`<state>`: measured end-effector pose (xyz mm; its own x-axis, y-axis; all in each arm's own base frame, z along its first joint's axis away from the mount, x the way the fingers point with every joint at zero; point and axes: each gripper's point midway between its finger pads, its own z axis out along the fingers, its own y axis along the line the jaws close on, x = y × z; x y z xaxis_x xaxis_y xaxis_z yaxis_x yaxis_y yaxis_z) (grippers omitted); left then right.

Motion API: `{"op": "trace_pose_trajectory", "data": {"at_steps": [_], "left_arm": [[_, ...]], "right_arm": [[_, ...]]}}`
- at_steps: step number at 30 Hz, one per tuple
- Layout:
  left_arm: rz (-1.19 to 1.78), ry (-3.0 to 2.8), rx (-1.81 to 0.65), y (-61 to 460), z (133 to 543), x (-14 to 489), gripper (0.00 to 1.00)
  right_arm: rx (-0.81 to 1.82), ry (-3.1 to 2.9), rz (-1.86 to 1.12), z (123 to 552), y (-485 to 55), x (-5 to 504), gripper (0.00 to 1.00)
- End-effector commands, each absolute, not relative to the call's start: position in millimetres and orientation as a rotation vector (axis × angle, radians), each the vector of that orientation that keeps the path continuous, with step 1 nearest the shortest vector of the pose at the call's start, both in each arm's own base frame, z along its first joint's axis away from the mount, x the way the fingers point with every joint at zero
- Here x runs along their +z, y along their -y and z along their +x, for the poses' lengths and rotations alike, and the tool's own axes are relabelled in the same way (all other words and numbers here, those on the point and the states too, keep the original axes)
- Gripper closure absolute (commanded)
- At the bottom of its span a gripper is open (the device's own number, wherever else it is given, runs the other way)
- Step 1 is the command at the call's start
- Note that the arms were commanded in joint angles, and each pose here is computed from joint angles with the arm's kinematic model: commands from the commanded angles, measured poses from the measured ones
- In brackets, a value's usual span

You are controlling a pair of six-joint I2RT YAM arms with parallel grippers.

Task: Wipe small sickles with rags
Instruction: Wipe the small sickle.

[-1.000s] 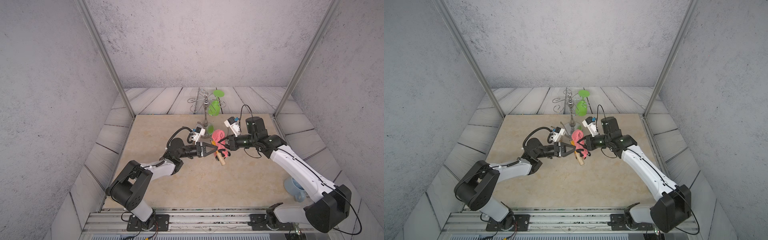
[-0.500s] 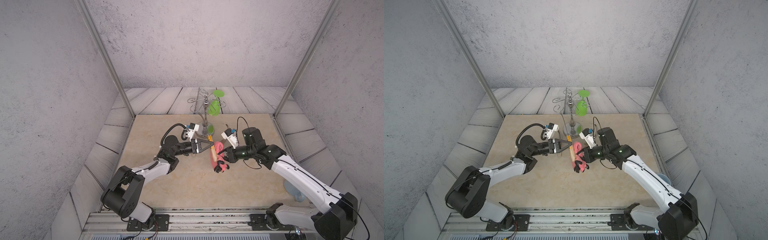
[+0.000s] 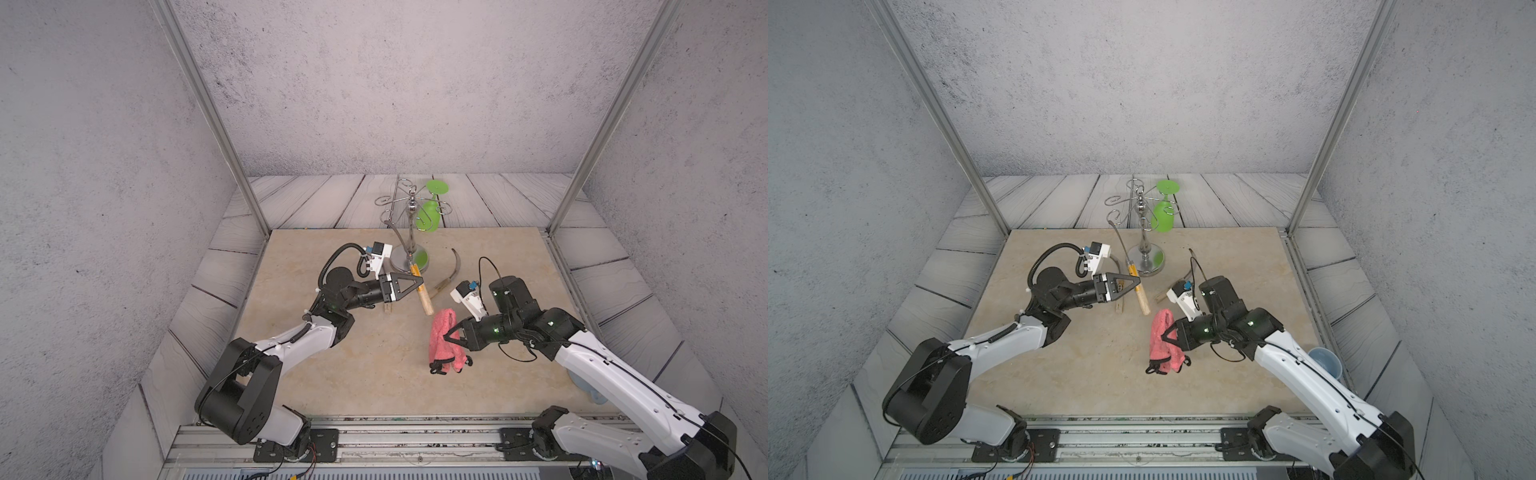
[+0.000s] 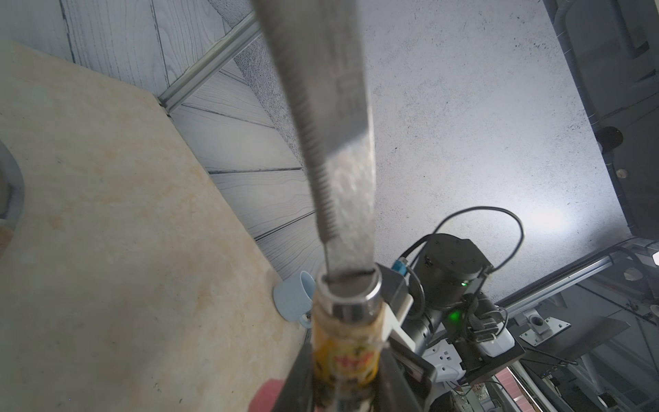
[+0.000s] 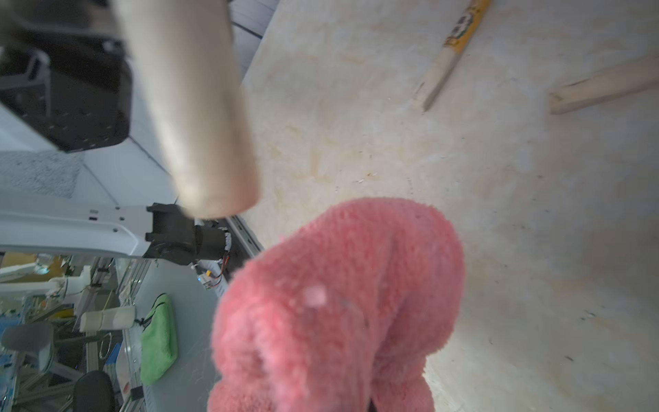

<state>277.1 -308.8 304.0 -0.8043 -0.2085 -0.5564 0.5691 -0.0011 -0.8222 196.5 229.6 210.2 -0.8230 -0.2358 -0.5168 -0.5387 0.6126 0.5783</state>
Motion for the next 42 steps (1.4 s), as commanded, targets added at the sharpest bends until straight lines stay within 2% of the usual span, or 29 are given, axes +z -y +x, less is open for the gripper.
{"op": "trace_pose_trajectory", "data": {"at_steps": [1,8,14,25,42], "left_arm": [[0.461,-1.729,-1.843,301.7,257.9,312.0,1.00],[0.562,-1.857,-1.851,303.1,214.6,288.2,1.00],[0.586,-1.878,-1.883,309.2,204.6,278.9,1.00],[0.615,-1.826,-1.954,325.0,216.1,289.0,1.00],[0.652,-1.746,-1.897,327.2,228.6,322.5,1.00]], "right_arm": [[0.984,-2.438,-0.545,219.5,-209.4,221.3,0.85],[1.004,-2.288,-0.652,258.1,-220.3,277.9,0.84],[1.124,-2.192,-0.793,268.8,-248.0,307.7,0.83],[1.134,-2.178,-1.003,245.8,-286.1,298.5,0.83],[1.183,-2.240,-1.008,204.0,-280.4,268.7,0.83]]}}
